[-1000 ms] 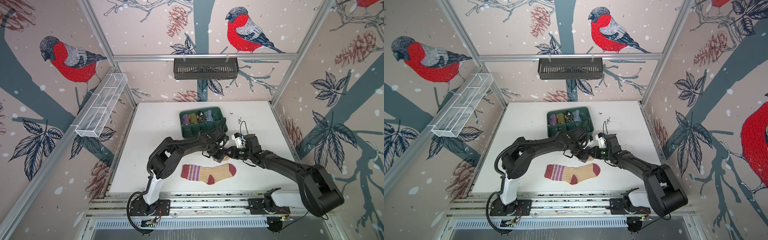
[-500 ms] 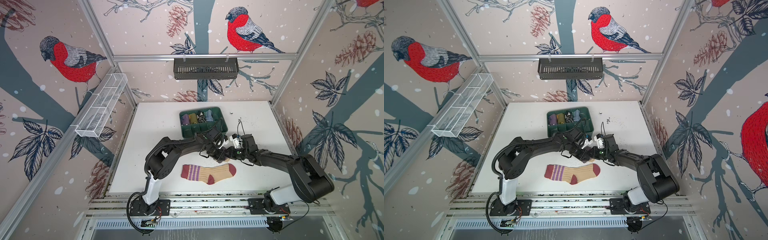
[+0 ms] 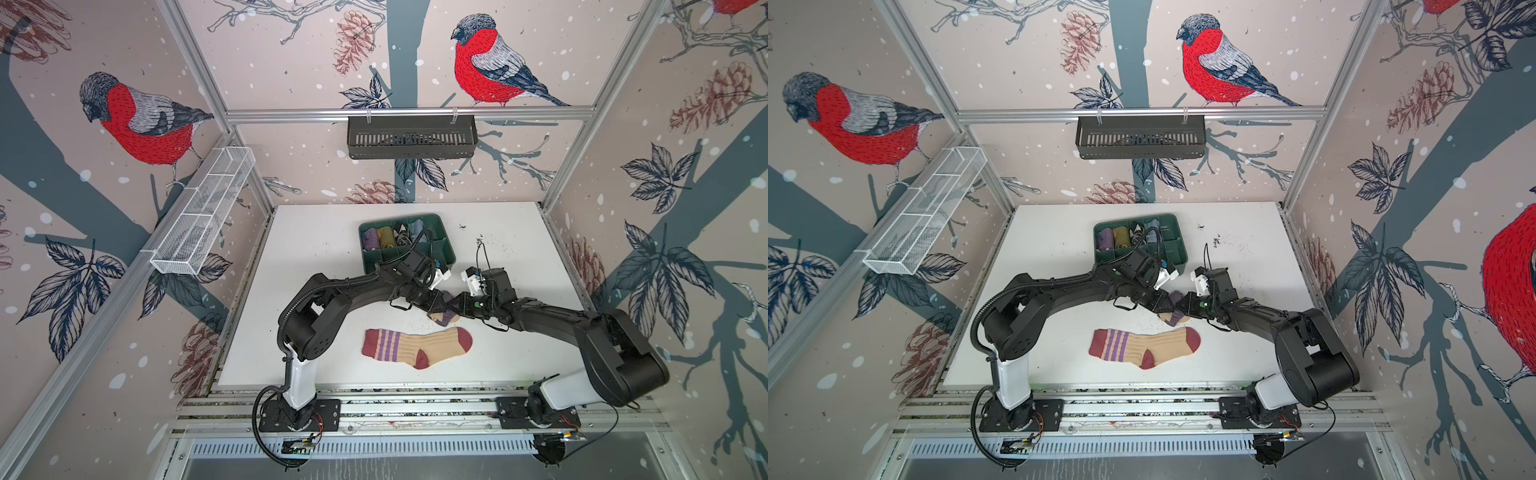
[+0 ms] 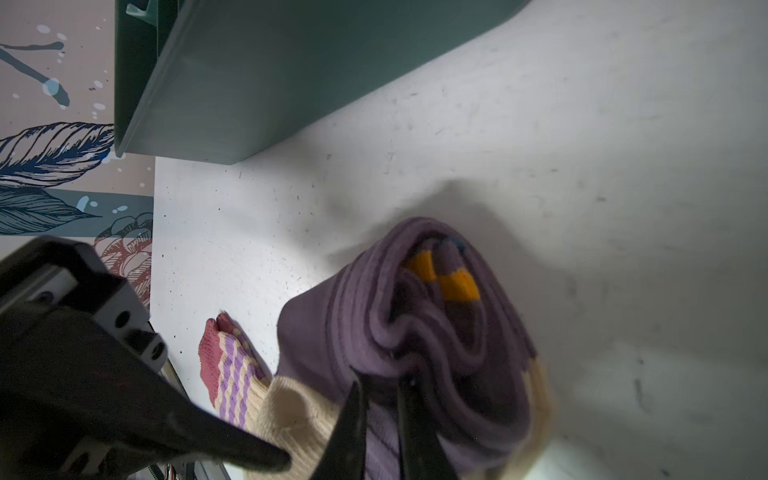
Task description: Roll the socks
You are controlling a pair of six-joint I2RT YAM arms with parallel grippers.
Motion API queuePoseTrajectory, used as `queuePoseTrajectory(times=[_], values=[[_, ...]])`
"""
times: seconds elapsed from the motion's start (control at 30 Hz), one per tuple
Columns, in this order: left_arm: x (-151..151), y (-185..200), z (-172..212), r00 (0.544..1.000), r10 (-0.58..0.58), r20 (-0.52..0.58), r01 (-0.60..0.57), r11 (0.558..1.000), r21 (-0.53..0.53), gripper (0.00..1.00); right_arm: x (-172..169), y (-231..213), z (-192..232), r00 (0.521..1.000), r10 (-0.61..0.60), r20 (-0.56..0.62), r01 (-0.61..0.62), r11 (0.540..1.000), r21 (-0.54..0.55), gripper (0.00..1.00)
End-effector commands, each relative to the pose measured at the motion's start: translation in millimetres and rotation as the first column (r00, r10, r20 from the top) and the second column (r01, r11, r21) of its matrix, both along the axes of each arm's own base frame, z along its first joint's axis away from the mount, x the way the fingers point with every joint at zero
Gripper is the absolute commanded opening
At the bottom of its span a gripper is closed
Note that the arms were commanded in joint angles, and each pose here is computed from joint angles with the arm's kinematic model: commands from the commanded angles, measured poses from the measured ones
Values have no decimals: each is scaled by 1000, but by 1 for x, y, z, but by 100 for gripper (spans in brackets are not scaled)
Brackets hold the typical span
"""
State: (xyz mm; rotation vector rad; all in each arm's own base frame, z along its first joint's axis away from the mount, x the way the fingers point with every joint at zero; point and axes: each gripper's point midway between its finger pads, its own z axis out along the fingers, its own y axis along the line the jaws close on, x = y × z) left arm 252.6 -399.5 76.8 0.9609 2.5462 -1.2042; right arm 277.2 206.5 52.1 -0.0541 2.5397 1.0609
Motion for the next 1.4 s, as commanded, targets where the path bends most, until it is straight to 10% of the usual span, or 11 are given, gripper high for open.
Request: queuePoseTrajectory(times=[0.0,1.37], values=[[-2,-5,1,1000,-15,-12,15,999,-41,13,2,-4,3,1000,-12,10,12,1000,-9,22],[65,46,-6,968,238,80,-236,971,-35,32,8,-10,-37,997,77,-29,-81,976,-202,28]])
